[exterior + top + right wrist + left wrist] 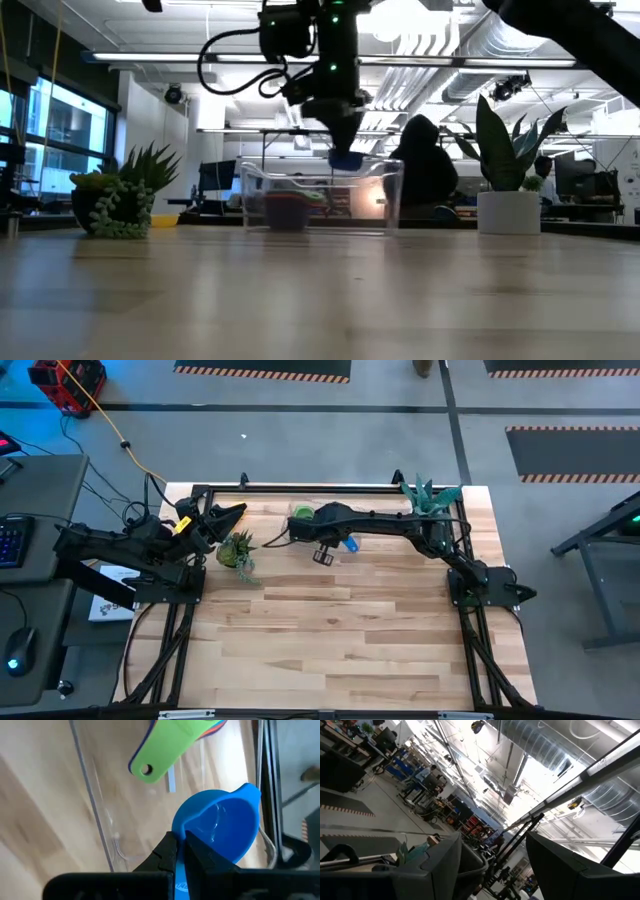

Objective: Nest measuring cups in basket
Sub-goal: Stack the blue measuring cup on top of the green measuring cup on the transparent bin

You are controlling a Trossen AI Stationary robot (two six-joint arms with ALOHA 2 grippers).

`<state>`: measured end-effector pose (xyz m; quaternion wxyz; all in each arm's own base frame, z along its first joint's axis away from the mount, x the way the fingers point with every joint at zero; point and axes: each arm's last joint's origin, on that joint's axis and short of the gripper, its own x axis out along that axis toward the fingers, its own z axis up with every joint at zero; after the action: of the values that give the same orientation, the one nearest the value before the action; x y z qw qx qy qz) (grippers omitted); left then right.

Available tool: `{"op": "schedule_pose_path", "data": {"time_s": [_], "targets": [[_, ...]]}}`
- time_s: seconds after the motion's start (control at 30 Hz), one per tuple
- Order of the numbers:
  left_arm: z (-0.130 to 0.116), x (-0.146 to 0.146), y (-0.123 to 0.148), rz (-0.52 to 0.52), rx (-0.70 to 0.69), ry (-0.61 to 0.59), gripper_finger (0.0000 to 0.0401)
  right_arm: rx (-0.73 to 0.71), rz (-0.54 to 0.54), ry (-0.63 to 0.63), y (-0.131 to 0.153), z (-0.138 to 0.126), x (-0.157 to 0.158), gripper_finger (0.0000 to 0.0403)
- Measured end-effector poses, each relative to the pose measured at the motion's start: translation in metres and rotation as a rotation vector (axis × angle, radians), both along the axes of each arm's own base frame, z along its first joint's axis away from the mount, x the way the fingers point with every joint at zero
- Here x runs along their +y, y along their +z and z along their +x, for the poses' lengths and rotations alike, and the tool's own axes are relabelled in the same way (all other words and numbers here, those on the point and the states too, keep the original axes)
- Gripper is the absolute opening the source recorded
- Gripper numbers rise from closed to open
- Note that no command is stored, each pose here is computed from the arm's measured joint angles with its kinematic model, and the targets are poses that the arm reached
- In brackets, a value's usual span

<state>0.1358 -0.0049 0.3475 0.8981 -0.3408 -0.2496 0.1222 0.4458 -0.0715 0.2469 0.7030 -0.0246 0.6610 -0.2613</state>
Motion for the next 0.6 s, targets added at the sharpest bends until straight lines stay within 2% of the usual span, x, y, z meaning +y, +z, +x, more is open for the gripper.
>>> {"op": "schedule_pose_path", "data": {"time_s": [0.07,0.37,0.47,0.6], "targets": [[0.0,0.0,0.0,-0.012,-0.006,-0.006,0.0215,0.027,0.003,0.011,0.003,-0.004,0.006,0.0001],[0.0,-0.001,0.0,-0.01,-0.011,-0.031,0.0215,-0.03,-0.013,0.025,0.038,-0.018,0.013,0.0],[0.0,-0.001,0.0,-0.01,-0.011,-0.031,0.0215,-0.177,-0.003,0.038,0.051,-0.013,0.009,0.0],[0.0,-0.001,0.0,-0.028,-0.02,-0.04,0.0215,-0.348,0.013,0.097,0.055,0.004,0.0,0.0]]}}
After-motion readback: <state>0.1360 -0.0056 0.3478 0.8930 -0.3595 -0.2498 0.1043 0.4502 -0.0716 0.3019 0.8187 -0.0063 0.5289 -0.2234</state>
